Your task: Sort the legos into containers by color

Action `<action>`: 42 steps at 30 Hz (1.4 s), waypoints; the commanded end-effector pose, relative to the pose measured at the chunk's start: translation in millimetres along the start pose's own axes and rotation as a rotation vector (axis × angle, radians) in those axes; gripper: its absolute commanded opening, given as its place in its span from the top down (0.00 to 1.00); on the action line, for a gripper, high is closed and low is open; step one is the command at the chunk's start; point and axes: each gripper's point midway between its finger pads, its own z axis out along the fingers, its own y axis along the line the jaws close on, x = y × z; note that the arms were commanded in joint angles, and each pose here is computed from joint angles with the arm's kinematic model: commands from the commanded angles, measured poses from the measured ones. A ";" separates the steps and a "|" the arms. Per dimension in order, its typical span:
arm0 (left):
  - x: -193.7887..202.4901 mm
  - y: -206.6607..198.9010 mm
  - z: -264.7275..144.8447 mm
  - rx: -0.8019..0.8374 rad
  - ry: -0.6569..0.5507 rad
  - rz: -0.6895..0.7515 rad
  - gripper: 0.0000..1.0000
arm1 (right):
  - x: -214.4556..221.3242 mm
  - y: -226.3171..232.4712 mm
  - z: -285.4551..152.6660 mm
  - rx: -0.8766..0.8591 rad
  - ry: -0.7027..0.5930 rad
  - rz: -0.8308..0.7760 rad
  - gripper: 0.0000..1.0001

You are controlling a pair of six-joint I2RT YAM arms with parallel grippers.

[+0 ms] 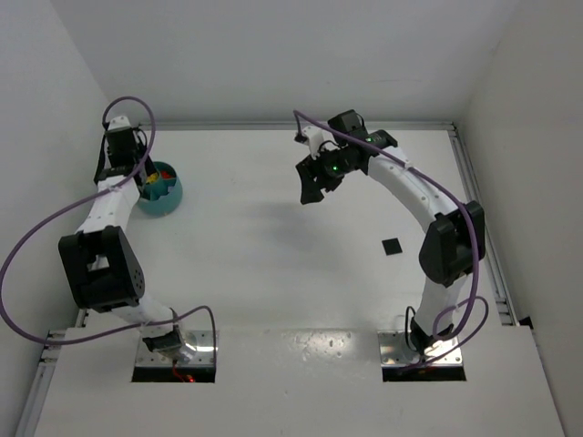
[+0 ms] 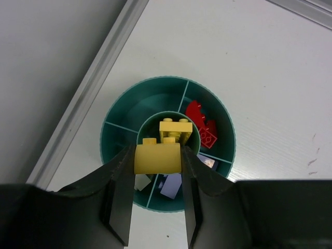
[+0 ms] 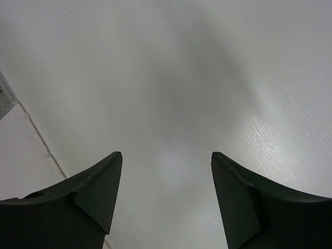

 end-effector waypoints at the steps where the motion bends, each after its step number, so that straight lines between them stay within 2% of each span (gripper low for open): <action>1: -29.6 -8.4 1.0 0.016 -0.079 -0.033 0.96 | -15.9 1.2 -6.4 -0.007 -0.040 -0.025 0.29; 6: -25.2 -11.4 9.9 0.025 -0.065 -0.031 0.96 | -17.3 1.3 -4.2 -0.016 -0.041 -0.024 0.29; 10: -20.7 -19.0 11.7 0.049 -0.052 -0.024 0.89 | -13.2 0.7 -1.4 -0.020 -0.026 -0.015 0.29; 14: -16.8 -19.0 15.0 0.048 -0.042 -0.022 0.66 | -12.8 -0.9 -1.4 -0.012 -0.024 -0.015 0.29; 16: -10.9 -19.8 17.4 0.053 -0.023 -0.009 0.61 | -1.4 -3.9 5.5 -0.009 0.007 0.002 0.29; 20: -13.3 -25.3 14.0 0.086 -0.026 -0.010 0.39 | 15.6 -16.7 8.9 0.015 0.038 0.025 0.29; 23: -21.1 -32.9 9.3 0.135 -0.041 0.014 0.30 | 24.9 -23.1 7.3 0.040 0.056 0.041 0.29; 28: -49.8 -48.1 -25.7 0.255 -0.114 0.070 0.28 | 49.6 -38.9 -4.8 0.108 0.101 0.055 0.31; 30: -69.1 -65.5 -57.7 0.390 -0.185 0.148 0.28 | 94.2 -51.5 -9.4 0.161 0.189 0.091 0.32; 31: -61.1 -71.0 -59.1 0.431 -0.166 0.172 0.28 | 104.8 -55.0 -13.7 0.181 0.209 0.084 0.32; 32: -69.8 -78.5 -80.6 0.497 -0.209 0.203 0.28 | 113.1 -58.6 -23.1 0.216 0.222 0.062 0.34; 35: -49.8 -103.6 -122.9 0.738 -0.223 0.342 0.28 | 166.0 -64.9 -39.8 0.249 0.329 0.025 0.37; 37: -37.6 -114.2 -140.1 0.849 -0.215 0.376 0.23 | 198.7 -71.0 -49.3 0.270 0.410 0.013 0.36; 42: -22.5 -113.2 -145.2 0.863 -0.165 0.339 0.21 | 218.2 -96.0 -62.1 0.395 0.475 0.146 0.24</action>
